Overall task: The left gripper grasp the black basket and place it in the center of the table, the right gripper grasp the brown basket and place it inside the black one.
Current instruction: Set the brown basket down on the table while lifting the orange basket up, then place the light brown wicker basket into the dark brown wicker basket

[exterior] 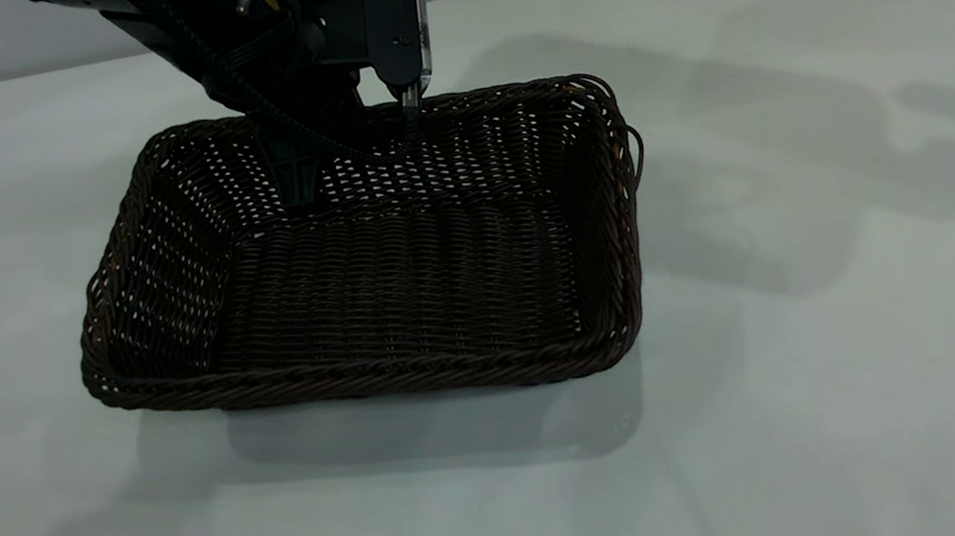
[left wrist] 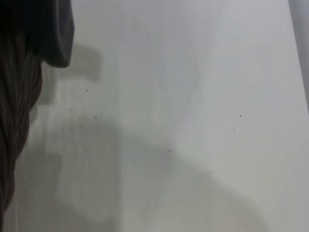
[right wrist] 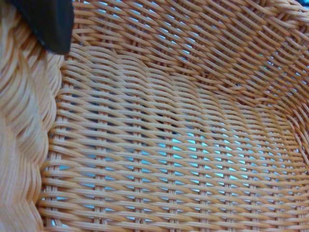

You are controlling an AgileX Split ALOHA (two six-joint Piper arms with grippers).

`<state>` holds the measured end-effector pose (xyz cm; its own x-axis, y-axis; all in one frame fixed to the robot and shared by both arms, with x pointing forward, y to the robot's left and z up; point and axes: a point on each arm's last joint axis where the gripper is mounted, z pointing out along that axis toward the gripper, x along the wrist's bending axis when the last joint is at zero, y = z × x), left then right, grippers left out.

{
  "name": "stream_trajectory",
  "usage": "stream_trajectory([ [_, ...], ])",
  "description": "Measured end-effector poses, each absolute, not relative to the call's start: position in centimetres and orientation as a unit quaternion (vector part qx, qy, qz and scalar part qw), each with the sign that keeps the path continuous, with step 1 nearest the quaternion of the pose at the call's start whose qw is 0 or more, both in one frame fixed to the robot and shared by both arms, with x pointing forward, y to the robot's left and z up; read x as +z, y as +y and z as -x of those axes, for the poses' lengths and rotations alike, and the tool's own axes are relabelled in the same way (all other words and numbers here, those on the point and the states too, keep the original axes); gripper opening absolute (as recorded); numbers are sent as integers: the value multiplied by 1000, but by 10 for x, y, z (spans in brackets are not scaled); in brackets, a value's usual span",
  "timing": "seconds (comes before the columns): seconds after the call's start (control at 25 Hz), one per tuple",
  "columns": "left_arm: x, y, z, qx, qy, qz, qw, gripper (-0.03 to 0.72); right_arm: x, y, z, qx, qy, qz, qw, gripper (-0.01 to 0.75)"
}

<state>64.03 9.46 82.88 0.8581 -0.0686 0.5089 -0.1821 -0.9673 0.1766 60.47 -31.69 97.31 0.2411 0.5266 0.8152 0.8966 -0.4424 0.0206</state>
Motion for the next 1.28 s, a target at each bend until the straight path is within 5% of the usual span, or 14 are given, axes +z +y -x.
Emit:
stream_trajectory([
  [0.44, 831, 92, -640, 261, -33, -957, 124, 416, 998, -335, -619, -429, -476, 741, 202, 64],
  [1.0, 1018, 116, -594, 257, -33, -959, 116, 417, 982, -341, -630, -380, -469, 773, 196, 65],
  [1.28, 1126, 153, -544, 346, -19, -926, 152, 390, 956, -268, -633, -324, -541, 734, 251, 65],
])
